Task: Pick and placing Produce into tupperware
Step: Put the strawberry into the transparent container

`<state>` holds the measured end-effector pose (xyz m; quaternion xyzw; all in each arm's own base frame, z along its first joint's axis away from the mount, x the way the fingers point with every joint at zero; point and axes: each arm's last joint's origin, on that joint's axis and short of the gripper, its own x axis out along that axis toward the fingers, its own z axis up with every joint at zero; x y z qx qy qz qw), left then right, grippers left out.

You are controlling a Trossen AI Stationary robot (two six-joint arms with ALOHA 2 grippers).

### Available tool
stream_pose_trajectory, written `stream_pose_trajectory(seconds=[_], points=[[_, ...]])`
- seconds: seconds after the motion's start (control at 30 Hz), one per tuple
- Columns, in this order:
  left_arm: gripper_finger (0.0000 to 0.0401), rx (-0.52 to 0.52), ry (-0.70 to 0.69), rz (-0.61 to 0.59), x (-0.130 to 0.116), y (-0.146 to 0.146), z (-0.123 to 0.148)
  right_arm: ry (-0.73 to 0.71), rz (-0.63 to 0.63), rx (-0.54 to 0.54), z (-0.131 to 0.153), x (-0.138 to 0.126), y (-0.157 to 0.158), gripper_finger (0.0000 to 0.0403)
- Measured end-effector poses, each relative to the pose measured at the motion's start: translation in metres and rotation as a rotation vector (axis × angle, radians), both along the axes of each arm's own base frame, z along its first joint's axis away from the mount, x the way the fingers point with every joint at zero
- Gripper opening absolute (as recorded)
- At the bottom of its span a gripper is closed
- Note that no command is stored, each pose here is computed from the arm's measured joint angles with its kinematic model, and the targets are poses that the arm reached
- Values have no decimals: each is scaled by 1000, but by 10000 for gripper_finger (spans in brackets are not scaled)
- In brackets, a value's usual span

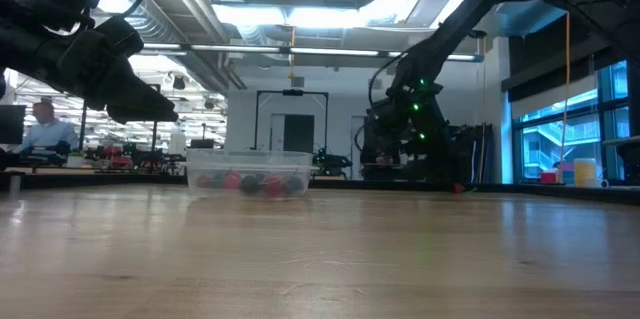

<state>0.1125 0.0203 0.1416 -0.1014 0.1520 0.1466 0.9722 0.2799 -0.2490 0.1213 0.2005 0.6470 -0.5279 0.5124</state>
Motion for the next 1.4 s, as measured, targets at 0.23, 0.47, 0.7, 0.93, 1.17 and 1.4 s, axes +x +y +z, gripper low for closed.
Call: stream_pose_trajectory(seconds=[0.23,0.47,0.7,0.93,1.17,1.4], points=[[199,1,0,0,0,0,0,-195,172,-12,44,34,25,79],[199,2,0,0,0,0,0,-590,486,68,92,90,78,79],[199,4,0,3,0,0,0,-819,855,31,110,140,149,79],[199,4,0,3,0,0,0,-860,1004,3,101,160,183,79],[199,4,-1,3,0,0,0,-809,1004,38,64,171,182,79],[199,4,0,4,0,0,0,-795,1018,43,58,173,182,80]])
